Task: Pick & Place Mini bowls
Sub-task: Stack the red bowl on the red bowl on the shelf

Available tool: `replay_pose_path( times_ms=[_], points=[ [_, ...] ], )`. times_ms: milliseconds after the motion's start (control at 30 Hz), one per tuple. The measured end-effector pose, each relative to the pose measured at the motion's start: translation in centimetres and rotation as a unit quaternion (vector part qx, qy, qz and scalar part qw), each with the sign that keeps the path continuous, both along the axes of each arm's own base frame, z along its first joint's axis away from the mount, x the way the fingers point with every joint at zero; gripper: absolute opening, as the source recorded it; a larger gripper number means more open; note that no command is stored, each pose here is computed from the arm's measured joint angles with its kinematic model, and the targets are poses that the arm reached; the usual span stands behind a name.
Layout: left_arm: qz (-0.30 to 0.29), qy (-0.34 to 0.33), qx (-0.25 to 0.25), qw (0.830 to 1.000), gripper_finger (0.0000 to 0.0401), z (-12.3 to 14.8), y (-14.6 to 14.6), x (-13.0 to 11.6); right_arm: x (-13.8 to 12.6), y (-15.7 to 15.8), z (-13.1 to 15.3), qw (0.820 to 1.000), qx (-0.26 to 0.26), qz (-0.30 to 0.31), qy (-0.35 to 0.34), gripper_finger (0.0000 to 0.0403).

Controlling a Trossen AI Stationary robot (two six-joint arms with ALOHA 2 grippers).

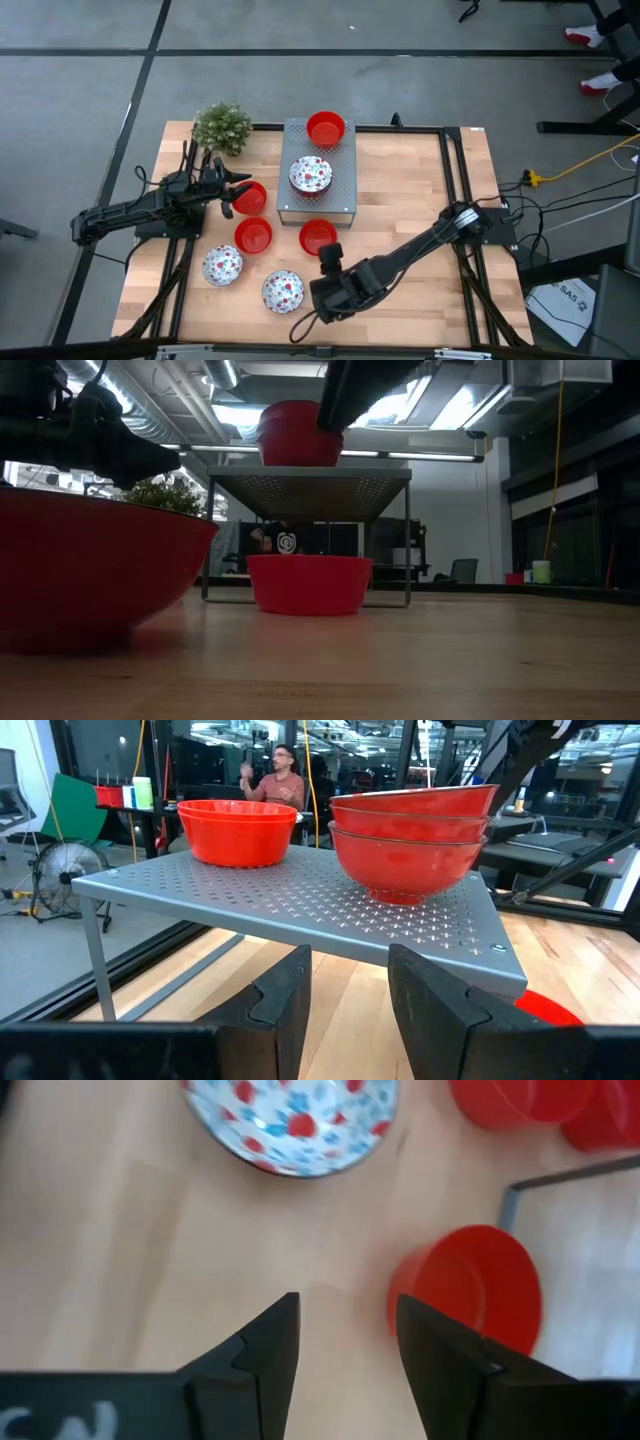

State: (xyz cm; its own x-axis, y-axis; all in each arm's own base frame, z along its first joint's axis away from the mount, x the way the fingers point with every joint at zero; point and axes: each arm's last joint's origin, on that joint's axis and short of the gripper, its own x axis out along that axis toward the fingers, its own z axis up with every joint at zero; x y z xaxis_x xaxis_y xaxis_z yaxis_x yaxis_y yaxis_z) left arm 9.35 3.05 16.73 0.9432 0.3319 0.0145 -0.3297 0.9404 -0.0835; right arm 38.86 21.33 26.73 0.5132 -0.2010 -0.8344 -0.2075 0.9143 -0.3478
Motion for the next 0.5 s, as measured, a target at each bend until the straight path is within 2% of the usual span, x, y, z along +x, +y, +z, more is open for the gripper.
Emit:
replay_pose_path(
  times_ms=[500],
  points=[
    [0.0, 0.0, 0.0, 1.0, 0.013, 0.0, 0.0, 0.0, 3.5, -3.5, -5.1, 0.997, -0.037, -0.055, 0.047, 0.0165]
  ],
)
